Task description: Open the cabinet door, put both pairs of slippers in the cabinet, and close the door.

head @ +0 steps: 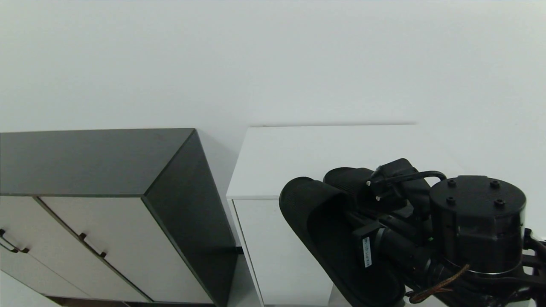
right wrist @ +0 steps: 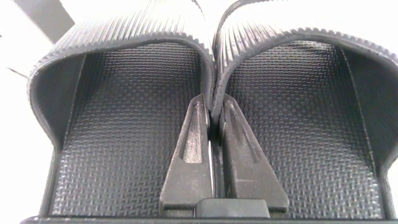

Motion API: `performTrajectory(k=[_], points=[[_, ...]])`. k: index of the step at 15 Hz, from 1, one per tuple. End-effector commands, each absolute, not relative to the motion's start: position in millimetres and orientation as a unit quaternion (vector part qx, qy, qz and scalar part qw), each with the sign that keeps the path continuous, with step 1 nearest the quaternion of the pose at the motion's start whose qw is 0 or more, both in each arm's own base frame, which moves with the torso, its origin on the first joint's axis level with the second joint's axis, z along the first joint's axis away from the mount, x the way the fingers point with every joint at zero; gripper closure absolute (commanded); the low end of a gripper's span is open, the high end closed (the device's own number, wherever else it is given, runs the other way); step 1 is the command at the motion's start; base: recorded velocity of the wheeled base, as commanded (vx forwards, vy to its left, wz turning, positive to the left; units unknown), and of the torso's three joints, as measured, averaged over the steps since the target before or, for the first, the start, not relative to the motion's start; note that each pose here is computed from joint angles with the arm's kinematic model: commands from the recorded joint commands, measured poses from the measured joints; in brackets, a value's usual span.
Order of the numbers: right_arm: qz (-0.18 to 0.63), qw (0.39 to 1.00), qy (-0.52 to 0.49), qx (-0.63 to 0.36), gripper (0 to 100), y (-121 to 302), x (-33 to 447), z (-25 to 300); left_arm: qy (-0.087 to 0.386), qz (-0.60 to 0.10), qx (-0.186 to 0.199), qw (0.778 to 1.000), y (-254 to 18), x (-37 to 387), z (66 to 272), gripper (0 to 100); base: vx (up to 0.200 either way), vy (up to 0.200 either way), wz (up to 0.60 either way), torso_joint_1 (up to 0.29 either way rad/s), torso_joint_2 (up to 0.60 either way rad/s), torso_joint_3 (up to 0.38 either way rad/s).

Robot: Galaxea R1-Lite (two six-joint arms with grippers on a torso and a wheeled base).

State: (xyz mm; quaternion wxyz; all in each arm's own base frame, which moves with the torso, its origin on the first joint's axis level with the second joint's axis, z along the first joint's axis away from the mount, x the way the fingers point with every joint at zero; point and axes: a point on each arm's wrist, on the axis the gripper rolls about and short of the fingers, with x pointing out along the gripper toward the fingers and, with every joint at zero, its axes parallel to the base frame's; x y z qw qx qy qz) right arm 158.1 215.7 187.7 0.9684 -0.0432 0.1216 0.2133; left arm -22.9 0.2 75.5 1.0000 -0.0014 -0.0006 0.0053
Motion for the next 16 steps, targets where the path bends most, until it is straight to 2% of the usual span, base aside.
performTrajectory(k=[1, 7, 16], points=[[0.212, 0.968, 0.123, -0.044, 100, 216.0, 158.6, 186.9, -0.001, 0.005, -0.002, 1.000, 0.1, -22.9, 75.9, 100, -0.200, 0.000, 0.00, -0.017, -0.01, 0.007], [0.213, 0.968, 0.125, -0.043, 100, 216.1, 158.6, 185.9, 0.000, 0.005, -0.001, 1.000, 0.1, -22.8, 75.5, 100, -0.200, 0.000, 0.00, 0.000, 0.00, 0.002], [0.229, 0.963, 0.133, -0.045, 100, 216.6, 158.0, 181.1, 0.000, 0.005, -0.001, 1.000, 0.1, -22.8, 75.5, 100, 0.000, 0.000, 0.00, 0.000, 0.00, 0.000]])
